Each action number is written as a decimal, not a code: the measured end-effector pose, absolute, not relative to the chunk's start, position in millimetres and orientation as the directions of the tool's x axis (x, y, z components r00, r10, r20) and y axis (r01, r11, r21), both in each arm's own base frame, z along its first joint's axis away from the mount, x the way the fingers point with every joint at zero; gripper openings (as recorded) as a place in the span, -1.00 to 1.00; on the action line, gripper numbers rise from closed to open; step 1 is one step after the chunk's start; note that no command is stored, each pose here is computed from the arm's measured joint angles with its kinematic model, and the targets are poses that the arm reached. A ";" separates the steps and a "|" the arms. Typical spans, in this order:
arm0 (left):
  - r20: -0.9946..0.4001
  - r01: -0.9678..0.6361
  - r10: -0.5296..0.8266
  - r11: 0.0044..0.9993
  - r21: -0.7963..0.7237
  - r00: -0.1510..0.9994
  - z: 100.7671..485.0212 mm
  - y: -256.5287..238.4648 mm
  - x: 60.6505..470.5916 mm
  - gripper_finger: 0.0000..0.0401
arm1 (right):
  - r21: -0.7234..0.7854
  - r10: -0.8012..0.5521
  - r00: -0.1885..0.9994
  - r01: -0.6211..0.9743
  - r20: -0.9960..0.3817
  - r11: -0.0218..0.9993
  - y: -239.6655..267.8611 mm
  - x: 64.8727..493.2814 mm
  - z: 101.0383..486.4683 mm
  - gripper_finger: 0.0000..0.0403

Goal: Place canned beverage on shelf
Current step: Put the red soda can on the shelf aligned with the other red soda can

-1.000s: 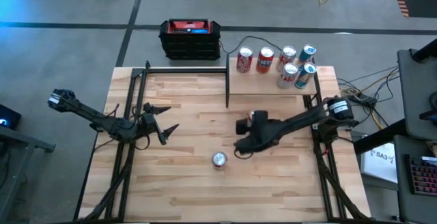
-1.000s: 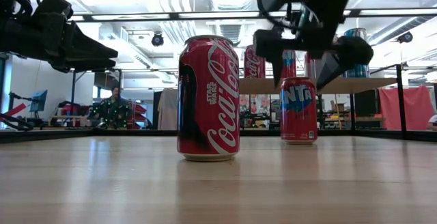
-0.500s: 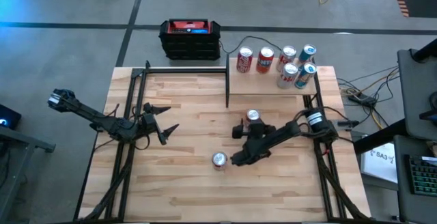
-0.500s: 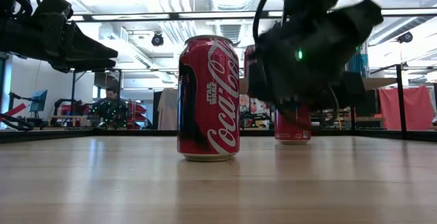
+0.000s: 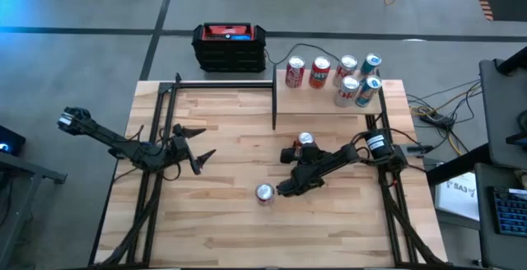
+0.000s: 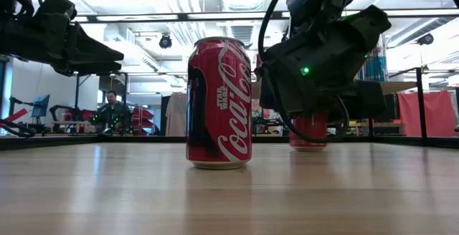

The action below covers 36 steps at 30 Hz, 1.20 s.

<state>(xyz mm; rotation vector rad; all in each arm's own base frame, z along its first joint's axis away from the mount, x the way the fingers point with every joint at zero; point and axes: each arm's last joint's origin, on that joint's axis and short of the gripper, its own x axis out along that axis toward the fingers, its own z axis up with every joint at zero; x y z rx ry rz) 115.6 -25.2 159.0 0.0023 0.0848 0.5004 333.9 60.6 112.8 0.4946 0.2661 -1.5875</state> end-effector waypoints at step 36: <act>-0.080 -0.479 0.479 0.877 0.022 0.874 159.1 -25.2 115.6 0.99 | 0.131 -0.840 -0.010 0.987 -0.542 -0.097 80.2 330.2 213.8 0.48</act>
